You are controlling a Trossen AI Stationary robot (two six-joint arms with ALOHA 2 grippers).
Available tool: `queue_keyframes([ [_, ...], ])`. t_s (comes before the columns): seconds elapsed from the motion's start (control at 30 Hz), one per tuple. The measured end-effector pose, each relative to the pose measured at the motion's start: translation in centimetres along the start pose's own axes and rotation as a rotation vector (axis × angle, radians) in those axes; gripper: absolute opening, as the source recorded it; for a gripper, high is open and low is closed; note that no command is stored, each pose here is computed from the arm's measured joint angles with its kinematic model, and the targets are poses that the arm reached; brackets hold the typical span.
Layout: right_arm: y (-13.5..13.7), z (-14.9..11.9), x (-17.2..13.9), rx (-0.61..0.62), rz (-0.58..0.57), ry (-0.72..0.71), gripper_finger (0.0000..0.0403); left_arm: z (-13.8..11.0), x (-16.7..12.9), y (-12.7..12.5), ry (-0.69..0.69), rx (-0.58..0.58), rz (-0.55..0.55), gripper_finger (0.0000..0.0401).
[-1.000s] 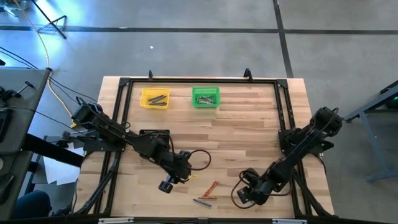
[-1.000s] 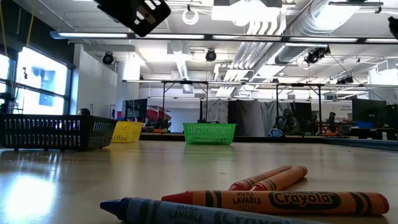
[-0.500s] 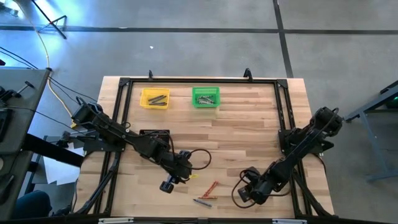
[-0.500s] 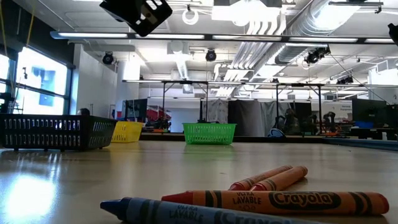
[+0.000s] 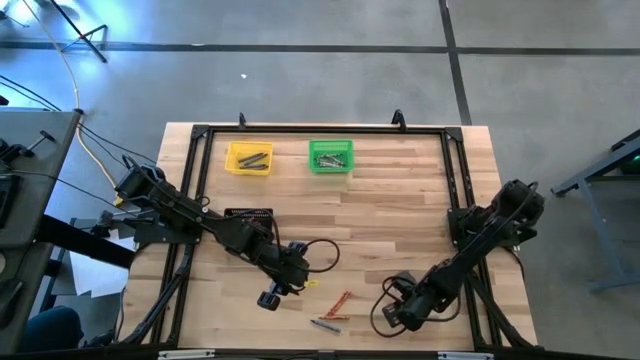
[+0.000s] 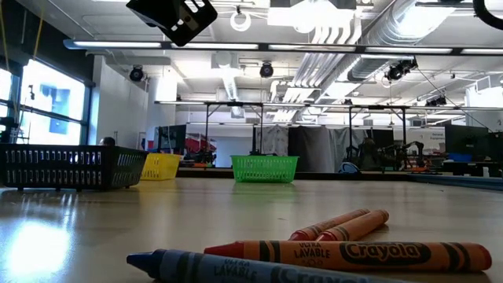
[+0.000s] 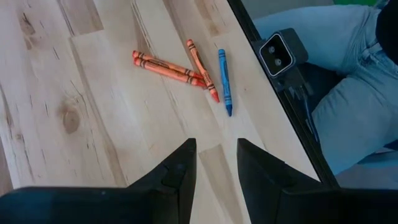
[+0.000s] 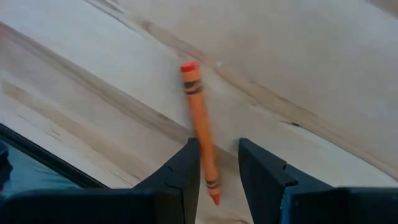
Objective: Sort crayons
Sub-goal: Put the orange crayon into the black bin
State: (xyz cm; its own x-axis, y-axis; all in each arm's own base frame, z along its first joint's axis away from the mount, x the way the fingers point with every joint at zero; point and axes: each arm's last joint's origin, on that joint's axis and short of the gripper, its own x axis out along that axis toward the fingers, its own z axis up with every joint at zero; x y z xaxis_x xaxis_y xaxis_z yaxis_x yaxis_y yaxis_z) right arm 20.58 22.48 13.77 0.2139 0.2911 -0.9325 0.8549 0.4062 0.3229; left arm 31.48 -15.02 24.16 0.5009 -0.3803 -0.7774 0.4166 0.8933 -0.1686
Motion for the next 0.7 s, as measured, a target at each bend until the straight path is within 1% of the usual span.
queue_keyframes([
  [0.27, 0.1, 0.0, 0.8, 0.015, -0.010, -0.002, 0.0103, 0.0, 0.0, 0.0, 0.001, 0.001, 0.000, 0.0104],
  [0.47, -0.2, 0.2, 1.9, 0.061, -0.057, -0.012, 0.0103, 0.0, 0.0, 0.0, 0.001, 0.003, 0.001, 0.0104],
  [0.6, -0.1, 0.3, 1.8, 0.079, -0.134, -0.031, 0.0103, 0.0, 0.0, 0.0, 0.001, 0.032, 0.002, 0.0104],
  [0.67, 0.2, 0.4, 1.5, 0.070, -0.178, -0.045, 0.0103, 0.0, 0.0, 0.0, 0.001, 0.041, 0.005, 0.0104],
  [0.7, 0.1, 0.6, 1.3, 0.058, -0.218, -0.065, 0.0103, 0.0, 0.0, 0.0, 0.001, 0.046, 0.009, 0.0104],
])
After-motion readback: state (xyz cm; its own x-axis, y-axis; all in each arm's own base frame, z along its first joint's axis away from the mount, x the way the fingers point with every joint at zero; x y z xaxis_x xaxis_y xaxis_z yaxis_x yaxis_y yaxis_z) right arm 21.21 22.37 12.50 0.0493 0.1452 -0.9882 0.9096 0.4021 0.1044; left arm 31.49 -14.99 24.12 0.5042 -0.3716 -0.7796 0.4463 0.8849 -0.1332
